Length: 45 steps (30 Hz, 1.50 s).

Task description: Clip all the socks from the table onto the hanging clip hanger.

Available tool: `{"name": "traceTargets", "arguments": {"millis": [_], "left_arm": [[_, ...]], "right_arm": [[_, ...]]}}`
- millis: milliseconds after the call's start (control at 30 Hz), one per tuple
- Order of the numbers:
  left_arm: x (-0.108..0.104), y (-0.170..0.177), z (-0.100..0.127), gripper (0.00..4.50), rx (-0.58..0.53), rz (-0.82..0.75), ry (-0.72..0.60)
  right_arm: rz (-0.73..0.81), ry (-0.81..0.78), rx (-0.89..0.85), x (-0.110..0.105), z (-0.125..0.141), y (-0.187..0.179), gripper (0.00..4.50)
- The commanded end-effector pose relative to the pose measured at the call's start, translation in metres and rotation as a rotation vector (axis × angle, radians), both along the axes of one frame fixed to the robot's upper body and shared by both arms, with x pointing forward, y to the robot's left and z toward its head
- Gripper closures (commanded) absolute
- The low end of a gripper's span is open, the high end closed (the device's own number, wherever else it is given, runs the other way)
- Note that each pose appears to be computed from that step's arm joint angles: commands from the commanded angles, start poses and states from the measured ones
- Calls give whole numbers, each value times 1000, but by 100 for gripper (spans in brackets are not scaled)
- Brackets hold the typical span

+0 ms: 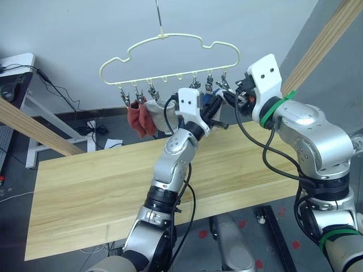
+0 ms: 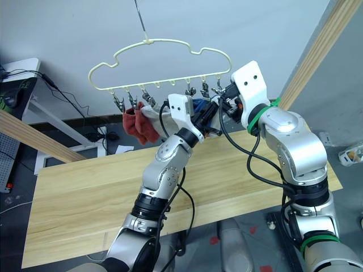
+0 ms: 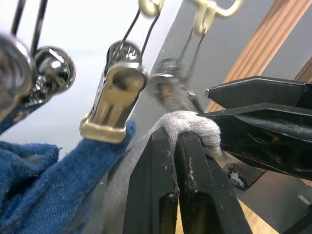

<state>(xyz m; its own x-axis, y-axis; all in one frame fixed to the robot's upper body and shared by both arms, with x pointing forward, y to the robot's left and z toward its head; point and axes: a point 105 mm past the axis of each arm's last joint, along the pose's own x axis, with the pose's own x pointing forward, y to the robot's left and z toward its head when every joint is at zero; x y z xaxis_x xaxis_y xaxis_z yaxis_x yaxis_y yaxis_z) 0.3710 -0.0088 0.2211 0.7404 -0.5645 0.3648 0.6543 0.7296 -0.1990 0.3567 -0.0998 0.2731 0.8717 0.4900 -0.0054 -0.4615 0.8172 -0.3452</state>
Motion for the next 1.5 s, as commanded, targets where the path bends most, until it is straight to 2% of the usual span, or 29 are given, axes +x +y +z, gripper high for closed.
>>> {"name": "traceTargets", "arguments": {"millis": [33,133,300,667,867,1267,1500], "left_arm": [[-11,-13,26,450,-67,-41,-71],[-11,-11,22,450,-49,-33,-67],[-10,-8,12,450,-30,-29,-43],[-11,-2,-20,450,-74,-68,69],[-15,-2,-34,450,-56,-93,96],[-19,-6,-36,450,-28,-114,85],[-20,-8,-31,450,-26,-121,63]], "right_arm": [[16,-113,40,-11,33,-7,223],[3,-137,60,-14,44,-18,223],[24,-129,73,-19,48,-25,223],[76,-92,19,-27,31,-19,223],[76,-86,7,-27,27,-18,223],[114,-37,-19,-30,13,-10,223],[42,-20,18,-15,11,-7,223]]}}
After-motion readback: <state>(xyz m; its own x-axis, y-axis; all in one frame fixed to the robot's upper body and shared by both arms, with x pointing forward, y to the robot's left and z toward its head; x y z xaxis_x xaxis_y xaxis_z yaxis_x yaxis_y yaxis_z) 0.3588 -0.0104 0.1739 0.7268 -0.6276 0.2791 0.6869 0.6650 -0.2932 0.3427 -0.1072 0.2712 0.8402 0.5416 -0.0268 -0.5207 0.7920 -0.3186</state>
